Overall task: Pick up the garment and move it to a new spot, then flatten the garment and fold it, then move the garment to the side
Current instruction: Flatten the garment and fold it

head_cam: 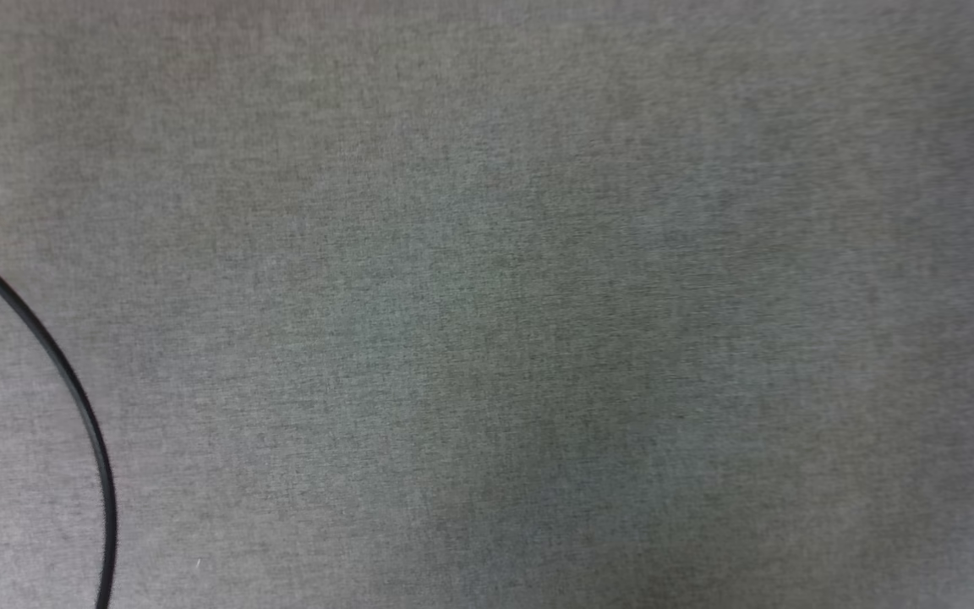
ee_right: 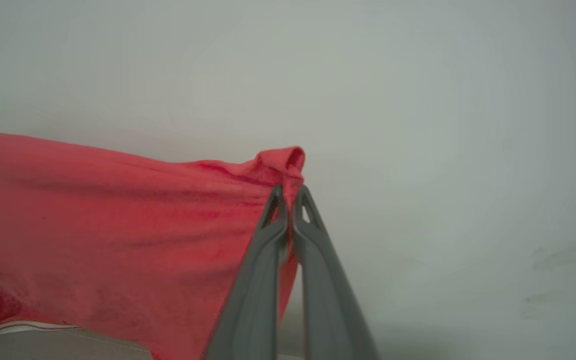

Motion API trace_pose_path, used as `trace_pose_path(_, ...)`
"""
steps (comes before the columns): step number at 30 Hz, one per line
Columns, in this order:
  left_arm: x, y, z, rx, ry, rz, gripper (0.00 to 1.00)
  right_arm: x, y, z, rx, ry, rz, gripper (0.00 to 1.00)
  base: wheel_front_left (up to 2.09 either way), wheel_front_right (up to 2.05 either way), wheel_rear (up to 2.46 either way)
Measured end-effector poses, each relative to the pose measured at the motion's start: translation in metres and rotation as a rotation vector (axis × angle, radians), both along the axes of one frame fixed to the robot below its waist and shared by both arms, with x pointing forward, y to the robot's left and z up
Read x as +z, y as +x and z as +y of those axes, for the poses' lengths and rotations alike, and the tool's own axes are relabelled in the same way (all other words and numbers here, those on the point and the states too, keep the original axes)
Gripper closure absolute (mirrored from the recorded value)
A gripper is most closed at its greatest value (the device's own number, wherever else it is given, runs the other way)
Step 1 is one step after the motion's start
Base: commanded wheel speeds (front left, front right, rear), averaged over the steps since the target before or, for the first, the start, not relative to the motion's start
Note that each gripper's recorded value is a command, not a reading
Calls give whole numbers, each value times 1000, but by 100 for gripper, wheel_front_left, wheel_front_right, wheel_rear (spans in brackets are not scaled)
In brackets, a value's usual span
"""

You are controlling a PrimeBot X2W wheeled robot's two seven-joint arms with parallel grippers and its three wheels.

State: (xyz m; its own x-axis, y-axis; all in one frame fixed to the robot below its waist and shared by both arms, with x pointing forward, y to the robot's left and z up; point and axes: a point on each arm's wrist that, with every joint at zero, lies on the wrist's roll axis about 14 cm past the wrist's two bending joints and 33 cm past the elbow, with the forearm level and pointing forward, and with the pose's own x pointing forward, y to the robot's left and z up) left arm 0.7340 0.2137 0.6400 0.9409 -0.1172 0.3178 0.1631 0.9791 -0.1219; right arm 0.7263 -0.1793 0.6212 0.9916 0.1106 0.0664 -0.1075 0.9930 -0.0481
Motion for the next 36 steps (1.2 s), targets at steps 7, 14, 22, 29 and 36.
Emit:
trace_pose_path(7,-83,-13,8,3,13,178,100,-79,-9,12,46,3,160,100,0,0,0)
trace_pose_path(14,-142,-75,3,-47,1,312,100,-139,-69,-1,57,15,304,100,0,0,0)
trace_pose_path(22,-178,-176,14,-19,-66,424,100,-181,-168,-9,58,77,431,100,0,0,0)
trace_pose_path(29,-200,-271,13,27,-114,511,100,-197,-250,-17,34,127,513,100,0,0,0)
trace_pose_path(36,-208,-355,24,115,-167,568,100,-209,-326,-21,3,170,589,100,0,0,0)
